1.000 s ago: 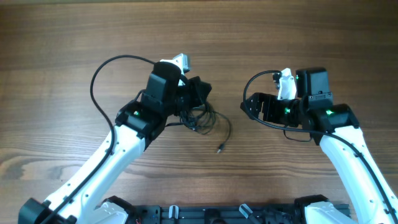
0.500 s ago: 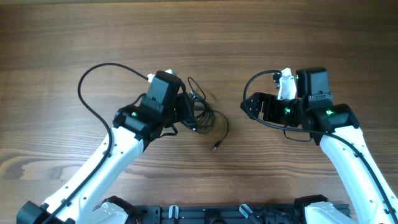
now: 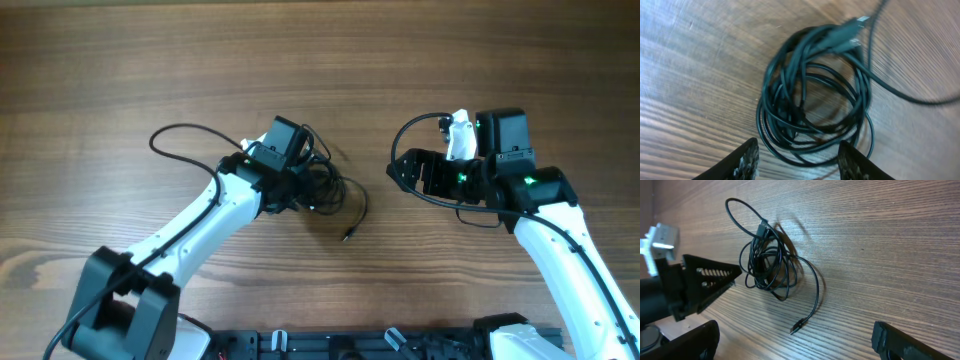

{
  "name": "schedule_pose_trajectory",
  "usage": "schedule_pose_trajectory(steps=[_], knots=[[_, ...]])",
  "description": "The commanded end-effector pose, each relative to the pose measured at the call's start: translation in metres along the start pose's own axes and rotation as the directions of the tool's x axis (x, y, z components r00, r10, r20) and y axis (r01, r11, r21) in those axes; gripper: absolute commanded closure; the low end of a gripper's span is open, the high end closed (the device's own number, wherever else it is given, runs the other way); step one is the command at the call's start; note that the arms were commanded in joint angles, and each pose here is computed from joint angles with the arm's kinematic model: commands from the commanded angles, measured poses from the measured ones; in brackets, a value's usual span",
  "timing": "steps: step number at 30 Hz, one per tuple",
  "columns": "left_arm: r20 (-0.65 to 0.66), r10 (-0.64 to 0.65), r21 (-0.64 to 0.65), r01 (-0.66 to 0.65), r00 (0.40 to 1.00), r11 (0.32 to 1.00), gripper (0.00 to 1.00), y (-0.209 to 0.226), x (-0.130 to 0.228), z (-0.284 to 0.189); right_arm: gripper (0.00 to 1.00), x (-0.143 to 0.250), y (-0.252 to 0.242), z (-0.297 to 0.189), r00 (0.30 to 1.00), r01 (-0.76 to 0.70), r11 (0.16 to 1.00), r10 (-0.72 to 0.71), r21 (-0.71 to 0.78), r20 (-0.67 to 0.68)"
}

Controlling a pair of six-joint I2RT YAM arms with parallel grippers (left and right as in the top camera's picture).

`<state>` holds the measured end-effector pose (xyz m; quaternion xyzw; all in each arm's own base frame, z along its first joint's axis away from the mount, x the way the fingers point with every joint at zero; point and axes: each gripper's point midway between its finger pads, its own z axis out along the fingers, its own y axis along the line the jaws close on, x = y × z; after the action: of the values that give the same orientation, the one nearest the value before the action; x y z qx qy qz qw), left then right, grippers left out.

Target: Untangle cables

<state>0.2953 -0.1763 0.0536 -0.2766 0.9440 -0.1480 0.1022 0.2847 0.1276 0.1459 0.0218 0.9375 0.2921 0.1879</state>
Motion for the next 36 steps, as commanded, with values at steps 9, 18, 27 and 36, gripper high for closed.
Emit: schedule_pose_trajectory(steps=[9,18,27,36], knots=[[-0.007,-0.175,-0.033,0.175,0.984,0.984,0.51,0.006,0.0,0.01,0.0,-0.001,0.0,0.003,1.0,-0.002,1.0,0.002,0.003,-0.009],[0.006,-0.167,-0.125,0.166,0.986,0.978,0.51,0.022,0.003,0.032,0.0,0.0,0.0,0.003,1.0,-0.003,1.0,0.003,0.004,-0.011],[0.022,-0.14,-0.076,0.141,0.99,0.987,0.96,0.011,-0.004,0.032,0.0,0.0,0.0,0.003,1.0,-0.003,1.0,0.003,0.004,-0.011],[0.113,0.463,0.405,-0.466,0.879,0.786,0.96,-0.089,0.01,-0.04,0.01,-0.011,0.004,0.003,0.999,0.021,1.0,-0.021,-0.011,0.031]])
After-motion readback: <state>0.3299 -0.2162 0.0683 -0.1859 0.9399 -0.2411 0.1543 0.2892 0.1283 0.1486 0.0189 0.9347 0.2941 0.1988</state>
